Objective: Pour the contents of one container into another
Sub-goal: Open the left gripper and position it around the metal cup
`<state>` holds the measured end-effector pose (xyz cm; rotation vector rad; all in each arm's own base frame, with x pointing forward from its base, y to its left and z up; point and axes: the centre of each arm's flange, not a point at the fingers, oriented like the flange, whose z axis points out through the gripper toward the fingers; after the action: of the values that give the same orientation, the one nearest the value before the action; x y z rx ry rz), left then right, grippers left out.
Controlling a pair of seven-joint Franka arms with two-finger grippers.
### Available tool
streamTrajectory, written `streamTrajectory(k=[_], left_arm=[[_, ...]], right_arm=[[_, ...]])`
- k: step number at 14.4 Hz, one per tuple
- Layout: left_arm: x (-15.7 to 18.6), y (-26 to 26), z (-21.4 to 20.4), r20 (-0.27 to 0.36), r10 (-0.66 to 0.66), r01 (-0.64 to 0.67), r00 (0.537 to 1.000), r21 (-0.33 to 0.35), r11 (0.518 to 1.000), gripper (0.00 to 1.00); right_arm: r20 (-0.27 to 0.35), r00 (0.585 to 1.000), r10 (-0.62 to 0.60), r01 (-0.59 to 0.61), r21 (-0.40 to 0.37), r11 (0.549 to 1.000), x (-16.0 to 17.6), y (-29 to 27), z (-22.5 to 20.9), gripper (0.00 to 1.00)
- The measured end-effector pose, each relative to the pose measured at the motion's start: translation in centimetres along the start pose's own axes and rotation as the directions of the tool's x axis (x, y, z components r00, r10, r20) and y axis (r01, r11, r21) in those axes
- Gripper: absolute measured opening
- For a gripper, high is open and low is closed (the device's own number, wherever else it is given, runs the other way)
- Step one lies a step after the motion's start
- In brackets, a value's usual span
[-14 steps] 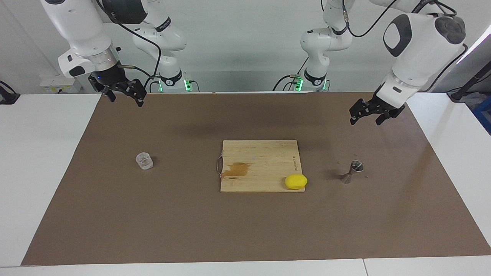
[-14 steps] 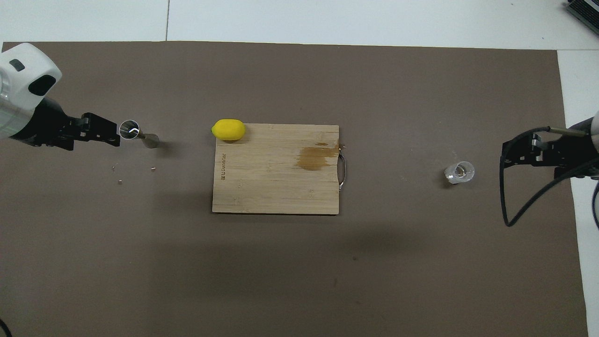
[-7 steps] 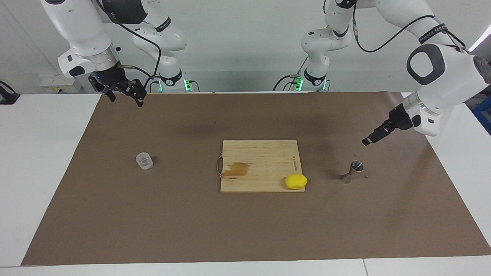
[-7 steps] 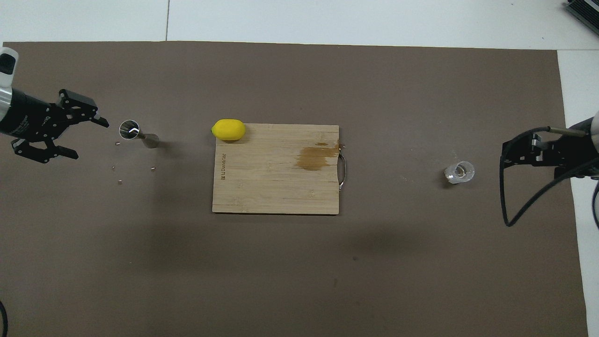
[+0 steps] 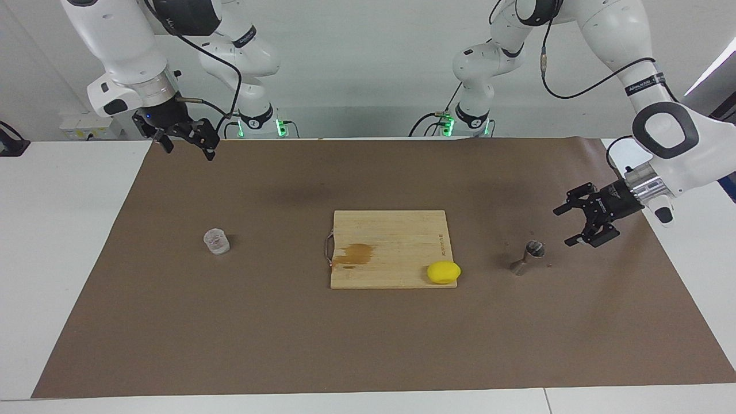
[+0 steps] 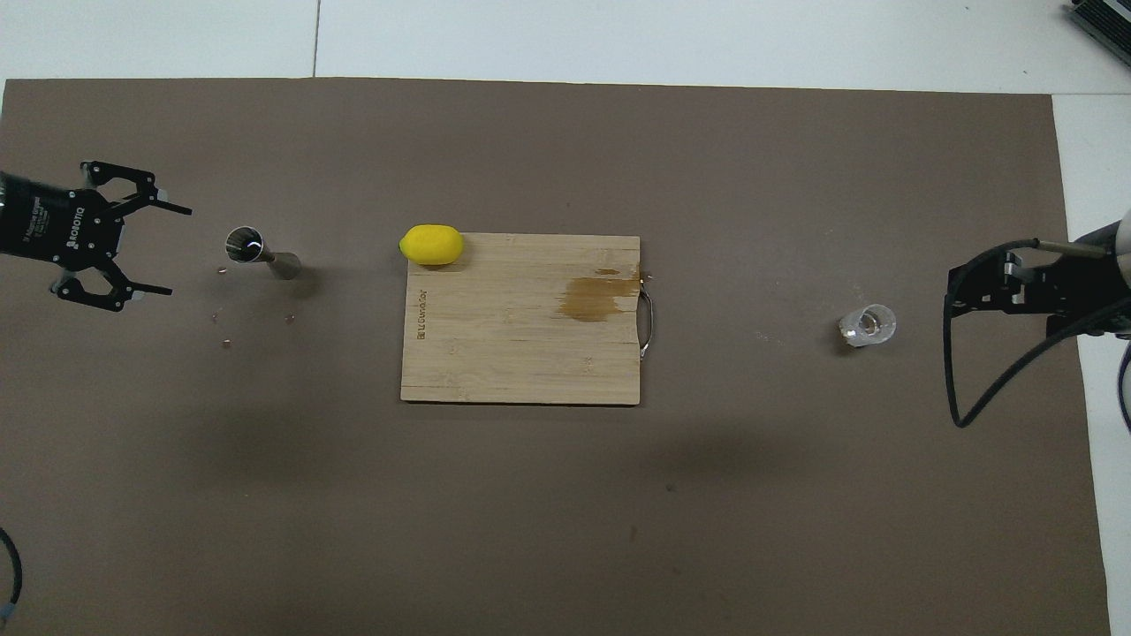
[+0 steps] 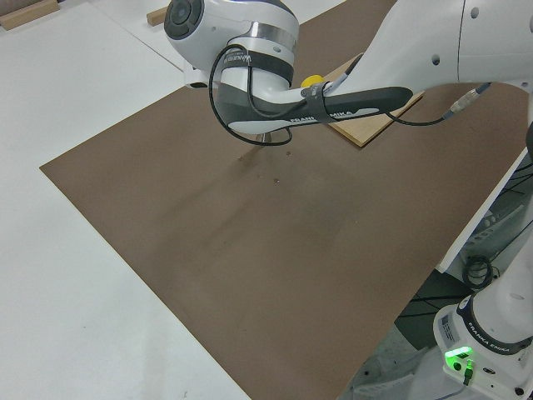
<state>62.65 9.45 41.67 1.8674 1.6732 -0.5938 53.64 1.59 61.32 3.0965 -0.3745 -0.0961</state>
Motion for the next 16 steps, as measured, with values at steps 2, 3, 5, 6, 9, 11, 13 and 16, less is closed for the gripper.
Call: streamTrajectory(k=[2, 3, 5, 6, 9, 11, 13, 16], left_arm=[[2.3, -1.4, 1.4, 0.091, -0.102, 0.106, 0.991, -0.046, 0.993, 1.0], [3.4, -2.2, 2.2, 0.113, -0.141, 0.148, 0.984, -0.053, 0.988, 1.0], [4.6, -3.7, 3.5, 0.142, -0.216, 0.227, 0.966, -0.07, 0.971, 1.0], [4.7, -4.1, 3.9, 0.149, -0.246, 0.26, 0.958, -0.081, 0.962, 1.0], [4.5, -4.5, 4.5, 0.196, -0.323, 0.349, 0.926, -0.115, 0.93, 1.0], [4.5, -4.8, 5.1, 0.211, -0.343, 0.372, 0.915, -0.117, 0.921, 1.0], [4.1, -4.7, 5.8, 0.213, -0.341, 0.369, 0.916, -0.108, 0.923, 1.0], [3.3, -4.5, 6.6, 0.224, -0.327, 0.358, 0.918, -0.111, 0.927, 1.0]], right_arm=[[0.0, 1.0, 0.0, 0.0, 0.0, 1.0, 0.0, 0.0, 0.0, 1.0], [0.0, 1.0, 0.0, 0.0, 0.0, 1.0, 0.0, 0.0, 0.0, 1.0], [0.0, 1.0, 0.0, 0.0, 0.0, 1.0, 0.0, 0.0, 0.0, 1.0], [0.0, 1.0, 0.0, 0.0, 0.0, 1.0, 0.0, 0.0, 0.0, 1.0], [0.0, 1.0, 0.0, 0.0, 0.0, 1.0, 0.0, 0.0, 0.0, 1.0], [0.0, 1.0, 0.0, 0.0, 0.0, 1.0, 0.0, 0.0, 0.0, 1.0], [0.0, 1.0, 0.0, 0.0, 0.0, 1.0, 0.0, 0.0, 0.0, 1.0], [0.0, 1.0, 0.0, 0.0, 0.0, 1.0, 0.0, 0.0, 0.0, 1.0]])
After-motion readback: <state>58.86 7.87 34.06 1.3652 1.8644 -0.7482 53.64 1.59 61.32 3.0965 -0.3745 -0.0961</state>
